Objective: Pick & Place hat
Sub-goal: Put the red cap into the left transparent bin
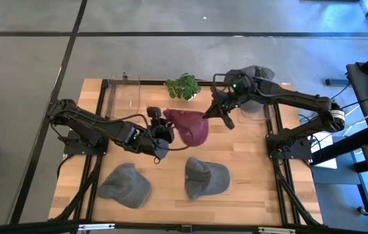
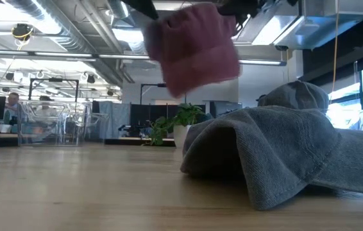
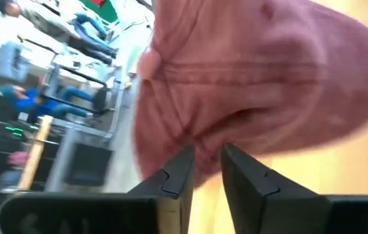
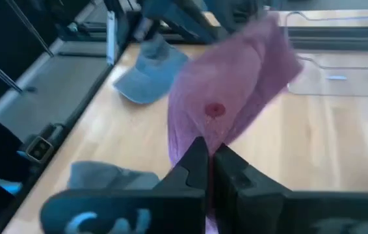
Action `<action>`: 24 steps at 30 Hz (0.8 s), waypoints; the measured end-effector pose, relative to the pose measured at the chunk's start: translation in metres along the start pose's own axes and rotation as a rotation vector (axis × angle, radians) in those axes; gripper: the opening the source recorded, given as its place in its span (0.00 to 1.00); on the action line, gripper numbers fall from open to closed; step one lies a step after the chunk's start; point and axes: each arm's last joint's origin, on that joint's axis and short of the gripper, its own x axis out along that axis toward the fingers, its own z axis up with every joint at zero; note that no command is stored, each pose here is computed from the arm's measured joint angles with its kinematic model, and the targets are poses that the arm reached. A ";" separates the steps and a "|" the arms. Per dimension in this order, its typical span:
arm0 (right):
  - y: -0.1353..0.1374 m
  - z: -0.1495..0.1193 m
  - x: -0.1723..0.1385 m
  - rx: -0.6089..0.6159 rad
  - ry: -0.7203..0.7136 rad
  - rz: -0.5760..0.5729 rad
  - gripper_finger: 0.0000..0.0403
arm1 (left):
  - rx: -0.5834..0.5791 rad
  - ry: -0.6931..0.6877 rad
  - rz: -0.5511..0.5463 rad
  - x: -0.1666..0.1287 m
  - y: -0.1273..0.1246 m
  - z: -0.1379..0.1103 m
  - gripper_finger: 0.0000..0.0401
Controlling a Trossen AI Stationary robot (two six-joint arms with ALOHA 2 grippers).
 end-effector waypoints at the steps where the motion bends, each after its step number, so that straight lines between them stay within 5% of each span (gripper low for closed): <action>1: 0.001 0.003 -0.003 -0.015 0.011 -0.009 0.01 | -0.034 -0.008 -0.012 -0.002 0.003 0.000 0.20; 7: 0.009 0.017 -0.016 -0.065 0.061 -0.057 0.01 | -0.335 -0.068 -0.068 -0.014 0.026 0.001 0.31; 11: 0.016 0.018 -0.014 -0.099 0.072 -0.035 0.00 | -0.571 -0.104 -0.245 -0.009 0.047 0.005 0.34; 17: 0.031 0.021 -0.006 -0.150 0.075 0.020 0.00 | -0.636 -0.119 -0.558 0.020 0.071 0.005 0.34; 24: 0.054 0.023 0.004 -0.191 0.066 0.157 0.00 | -0.638 -0.244 -0.749 0.053 0.104 0.003 0.34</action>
